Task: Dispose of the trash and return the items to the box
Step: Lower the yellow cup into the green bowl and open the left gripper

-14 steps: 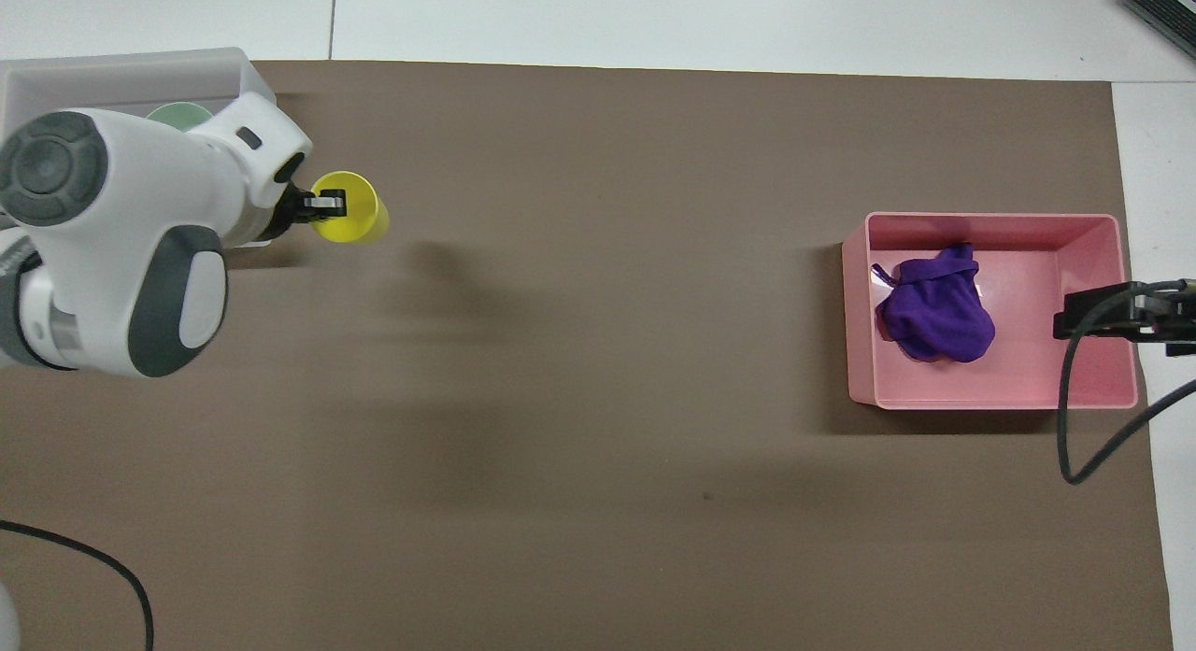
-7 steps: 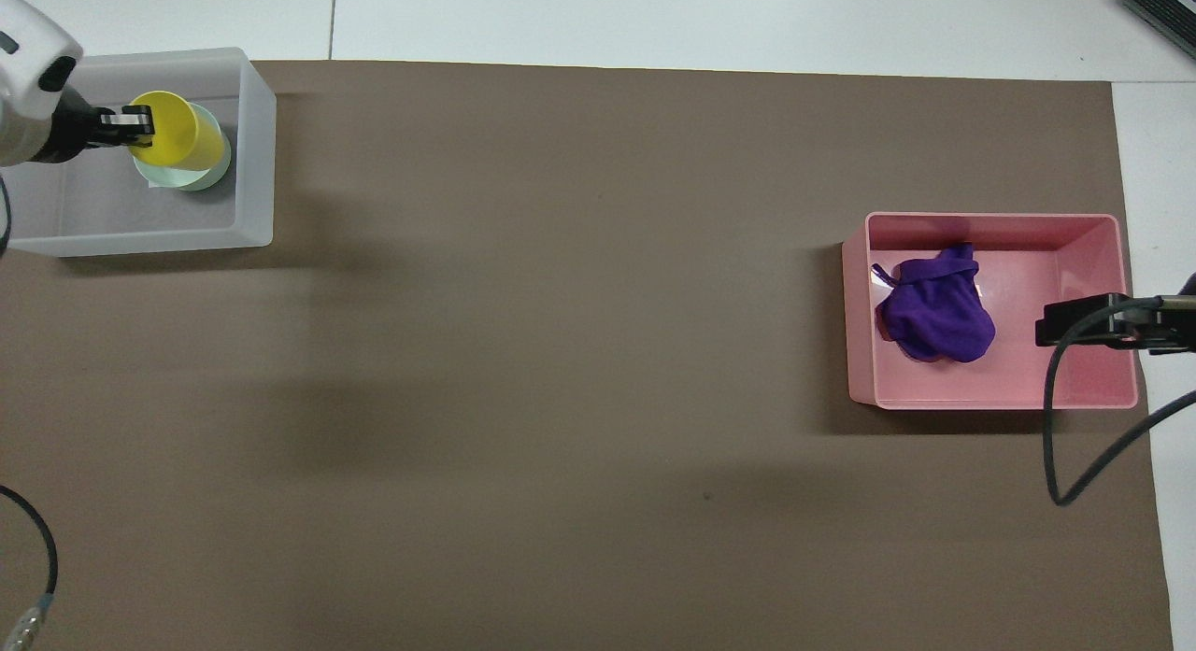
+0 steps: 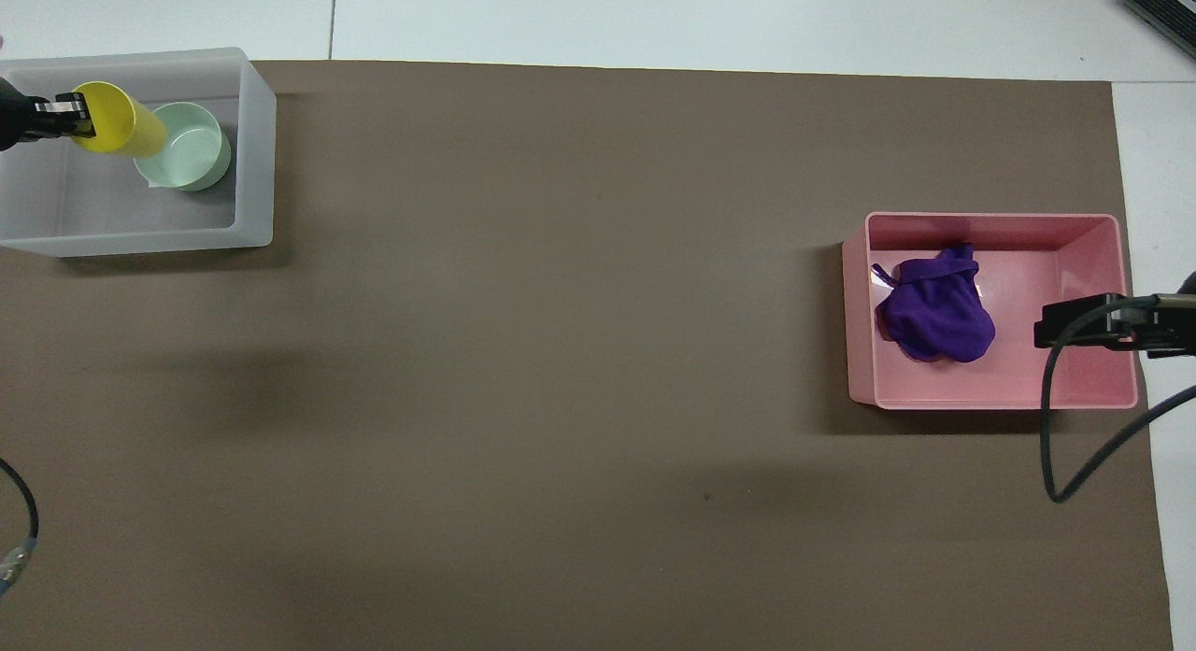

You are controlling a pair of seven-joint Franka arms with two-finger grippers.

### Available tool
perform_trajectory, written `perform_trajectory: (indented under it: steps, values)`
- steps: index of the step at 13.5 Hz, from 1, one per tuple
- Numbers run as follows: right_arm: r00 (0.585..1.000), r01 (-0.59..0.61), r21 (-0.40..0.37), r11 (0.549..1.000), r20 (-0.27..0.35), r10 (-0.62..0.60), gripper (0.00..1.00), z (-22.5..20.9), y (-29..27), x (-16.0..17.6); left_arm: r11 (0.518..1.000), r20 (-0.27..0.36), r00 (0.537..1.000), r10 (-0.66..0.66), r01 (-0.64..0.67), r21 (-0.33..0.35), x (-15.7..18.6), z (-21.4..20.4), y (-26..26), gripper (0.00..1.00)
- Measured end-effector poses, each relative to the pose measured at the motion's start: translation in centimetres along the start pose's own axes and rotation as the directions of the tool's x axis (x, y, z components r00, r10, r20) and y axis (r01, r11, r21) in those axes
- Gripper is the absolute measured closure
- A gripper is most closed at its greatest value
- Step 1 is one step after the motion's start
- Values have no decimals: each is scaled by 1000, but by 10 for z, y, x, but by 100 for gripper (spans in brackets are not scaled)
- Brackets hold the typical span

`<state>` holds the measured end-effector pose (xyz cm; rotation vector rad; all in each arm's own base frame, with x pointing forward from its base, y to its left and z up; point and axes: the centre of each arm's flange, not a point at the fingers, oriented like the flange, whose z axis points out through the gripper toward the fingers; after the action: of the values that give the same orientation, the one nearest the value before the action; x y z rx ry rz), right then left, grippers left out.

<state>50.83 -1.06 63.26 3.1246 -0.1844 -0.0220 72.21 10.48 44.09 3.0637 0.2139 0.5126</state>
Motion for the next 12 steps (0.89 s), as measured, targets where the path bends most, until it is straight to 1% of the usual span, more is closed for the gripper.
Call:
perform_trajectory:
  steps: [3,5,9,11,12]
  values:
    - [1000,-14,11,1000,17,14,0,3,1,5,1000,-12,1000,-1,1,-2,-1,35,0,97]
    - [1000,-18,16,1000,20,17,0,5,1,6,1000,-6,1000,-3,3,-2,-3,50,0,97]
    - [1000,-17,21,1000,24,17,0,6,0,6,1000,5,1000,2,-2,-5,-5,58,4,96]
    - [1000,-17,20,1000,27,16,0,8,-1,5,1000,38,999,26,-26,-7,-9,61,4,96]
    - [1000,-15,20,1000,28,15,0,8,-1,5,999,50,998,43,-43,-9,-10,62,5,88]
